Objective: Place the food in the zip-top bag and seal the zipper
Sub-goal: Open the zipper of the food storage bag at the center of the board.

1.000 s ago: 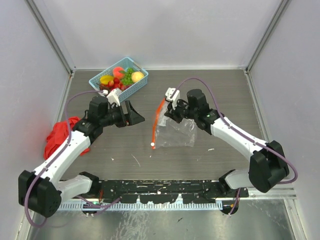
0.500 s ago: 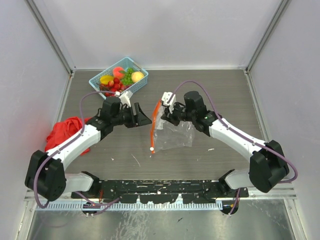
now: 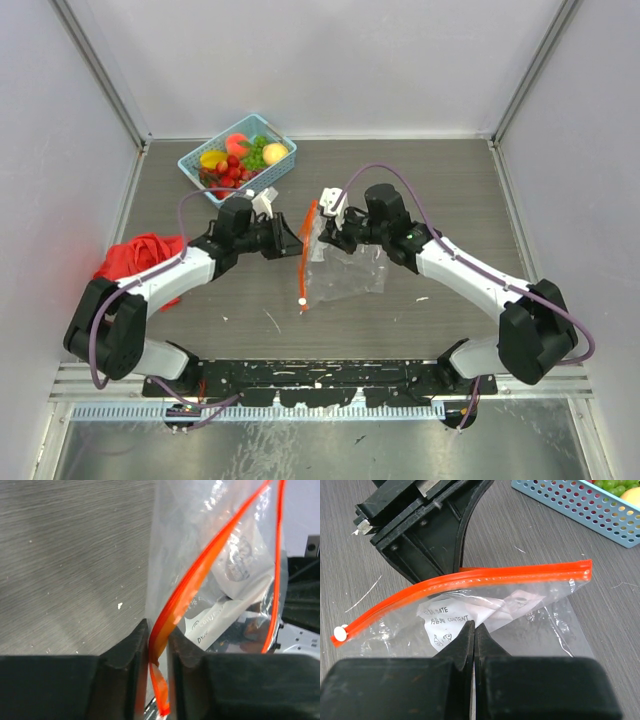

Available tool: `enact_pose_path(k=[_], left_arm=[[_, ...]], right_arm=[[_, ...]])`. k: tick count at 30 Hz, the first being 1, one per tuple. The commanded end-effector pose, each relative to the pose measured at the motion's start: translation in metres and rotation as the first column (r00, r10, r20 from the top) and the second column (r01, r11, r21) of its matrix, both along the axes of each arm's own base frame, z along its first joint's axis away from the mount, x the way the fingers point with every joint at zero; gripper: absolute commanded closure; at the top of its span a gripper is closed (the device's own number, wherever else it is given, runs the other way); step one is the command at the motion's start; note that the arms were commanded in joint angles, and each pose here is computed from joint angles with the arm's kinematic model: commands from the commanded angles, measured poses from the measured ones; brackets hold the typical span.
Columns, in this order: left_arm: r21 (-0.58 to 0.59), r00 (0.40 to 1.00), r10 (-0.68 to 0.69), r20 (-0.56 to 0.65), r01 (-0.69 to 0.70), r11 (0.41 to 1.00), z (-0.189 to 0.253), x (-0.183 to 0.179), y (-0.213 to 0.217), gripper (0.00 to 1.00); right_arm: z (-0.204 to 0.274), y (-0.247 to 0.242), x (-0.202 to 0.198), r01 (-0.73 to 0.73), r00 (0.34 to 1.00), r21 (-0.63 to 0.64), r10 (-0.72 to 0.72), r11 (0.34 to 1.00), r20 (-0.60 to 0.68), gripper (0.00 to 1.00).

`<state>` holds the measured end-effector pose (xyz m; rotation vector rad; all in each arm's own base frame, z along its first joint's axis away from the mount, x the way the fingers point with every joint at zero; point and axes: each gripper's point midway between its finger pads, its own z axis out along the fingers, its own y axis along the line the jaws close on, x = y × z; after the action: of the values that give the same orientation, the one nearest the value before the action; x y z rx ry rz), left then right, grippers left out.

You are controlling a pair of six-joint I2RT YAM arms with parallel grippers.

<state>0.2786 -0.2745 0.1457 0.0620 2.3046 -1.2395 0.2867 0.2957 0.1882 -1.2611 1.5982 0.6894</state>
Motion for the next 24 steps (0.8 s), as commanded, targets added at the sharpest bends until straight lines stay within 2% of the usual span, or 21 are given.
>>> enact_pose_path(k=[1, 3, 4, 10, 16, 24], left_arm=[[-0.116, 0.996, -0.054, 0.074, 0.062, 0.991, 0.024, 0.0, -0.015, 0.88], [-0.112, 0.997, -0.039, 0.074, 0.047, 0.993, 0.023, 0.0, -0.013, 0.98], [-0.104, 0.997, -0.024, 0.071, 0.031, 0.994, 0.022, 0.001, -0.011, 1.0], [0.011, 0.991, 0.075, 0.106, -0.077, 0.997, 0.018, 0.002, -0.002, 1.0], [0.129, 0.964, 0.227, 0.14, -0.245, 0.961, 0.014, 0.003, 0.018, 1.0], [0.174, 0.914, 0.364, 0.177, -0.393, 0.903, 0.015, 0.005, 0.031, 1.0]], right_arm=[[0.013, 0.008, 0.005, -0.024, 0.998, 0.037, 0.021, 0.999, 0.06, 0.99], [0.012, 0.006, 0.007, -0.005, 0.998, 0.035, 0.002, 0.999, 0.061, 0.99], [0.012, 0.006, 0.008, 0.005, 0.998, 0.034, -0.007, 0.999, 0.058, 0.98], [0.013, 0.0, 0.016, 0.123, 0.992, 0.041, -0.124, 0.992, 0.032, 0.81], [0.02, -0.006, 0.02, 0.292, 0.956, 0.067, -0.29, 0.954, -0.039, 0.59], [0.041, 0.0, 0.005, 0.483, 0.874, 0.081, -0.475, 0.872, -0.098, 0.46]])
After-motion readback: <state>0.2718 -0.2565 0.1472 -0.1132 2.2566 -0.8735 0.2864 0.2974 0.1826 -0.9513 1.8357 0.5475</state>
